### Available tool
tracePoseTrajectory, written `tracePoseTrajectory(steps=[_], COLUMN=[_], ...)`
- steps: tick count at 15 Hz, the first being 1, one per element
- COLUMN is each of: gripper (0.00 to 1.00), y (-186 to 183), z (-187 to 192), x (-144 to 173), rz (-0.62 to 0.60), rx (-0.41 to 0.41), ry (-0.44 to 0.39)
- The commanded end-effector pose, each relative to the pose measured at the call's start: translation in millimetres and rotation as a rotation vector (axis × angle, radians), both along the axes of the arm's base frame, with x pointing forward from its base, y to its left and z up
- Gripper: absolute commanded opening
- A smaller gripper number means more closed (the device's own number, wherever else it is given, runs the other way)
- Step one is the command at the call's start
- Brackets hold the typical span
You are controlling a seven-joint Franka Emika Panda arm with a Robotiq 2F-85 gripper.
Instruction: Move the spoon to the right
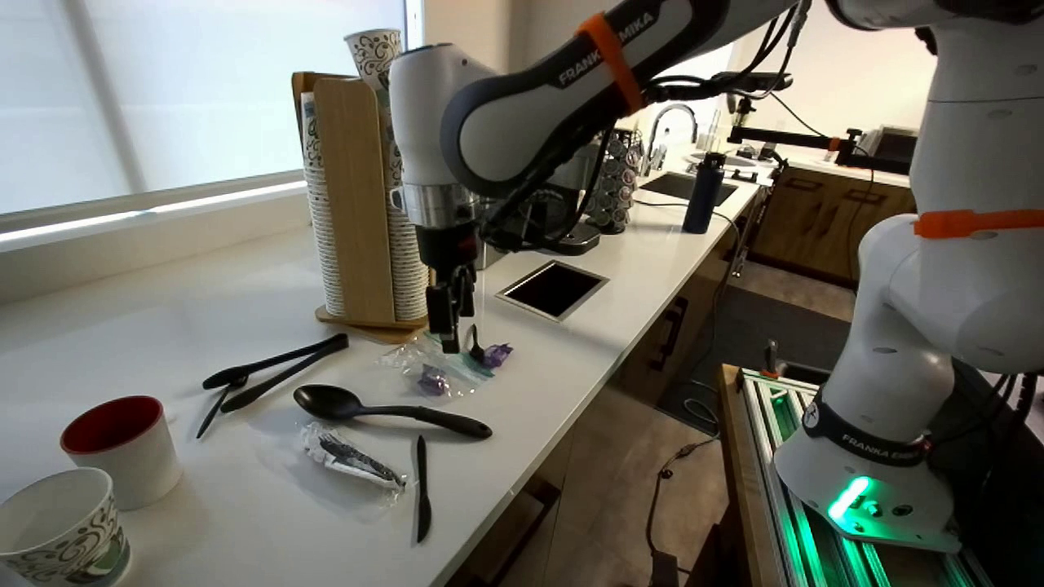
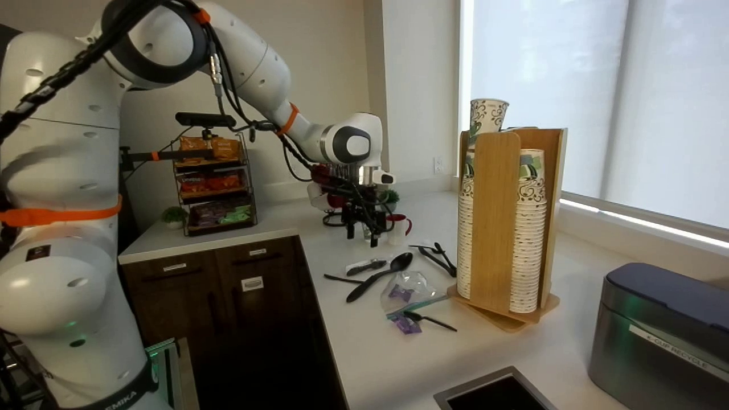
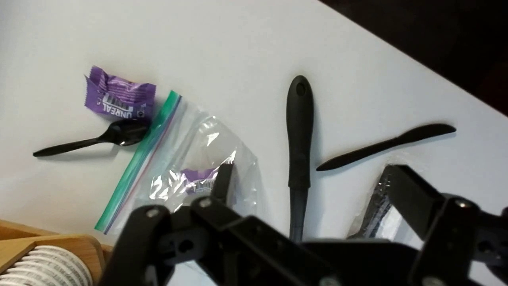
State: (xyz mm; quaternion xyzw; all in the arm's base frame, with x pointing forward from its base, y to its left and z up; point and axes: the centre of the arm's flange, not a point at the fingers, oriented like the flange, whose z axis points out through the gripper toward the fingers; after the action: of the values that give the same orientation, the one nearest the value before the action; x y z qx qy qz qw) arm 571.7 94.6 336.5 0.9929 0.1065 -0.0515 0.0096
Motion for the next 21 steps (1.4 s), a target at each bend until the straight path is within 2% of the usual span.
tracePoseTrajectory(steps=[1, 4, 5, 6, 7, 8, 9, 18, 19, 21], gripper=[1.0, 1.0, 1.0, 1.0, 1.0, 1.0, 1.0, 1.0, 0.81, 0.65], y=[6, 15, 18, 25, 30, 35, 23, 30, 31, 32], z=[-63, -100, -108, -117, -121, -121, -116, -131, -134, -139], x=[31, 35, 35, 36, 39, 38, 34, 40, 40, 40], rz=[-0.03, -0.047, -0.074, -0.113, -0.13, -0.114, -0.093, -0.073, -0.061, -0.052], rx=[0.014, 0.0, 0.004, 0.009, 0.012, -0.011, 0.011, 0.047, 0.057, 0.058], ry=[0.045, 0.08, 0.059, 0.0, -0.027, -0.021, -0.002, -0.042, -0.045, -0.05])
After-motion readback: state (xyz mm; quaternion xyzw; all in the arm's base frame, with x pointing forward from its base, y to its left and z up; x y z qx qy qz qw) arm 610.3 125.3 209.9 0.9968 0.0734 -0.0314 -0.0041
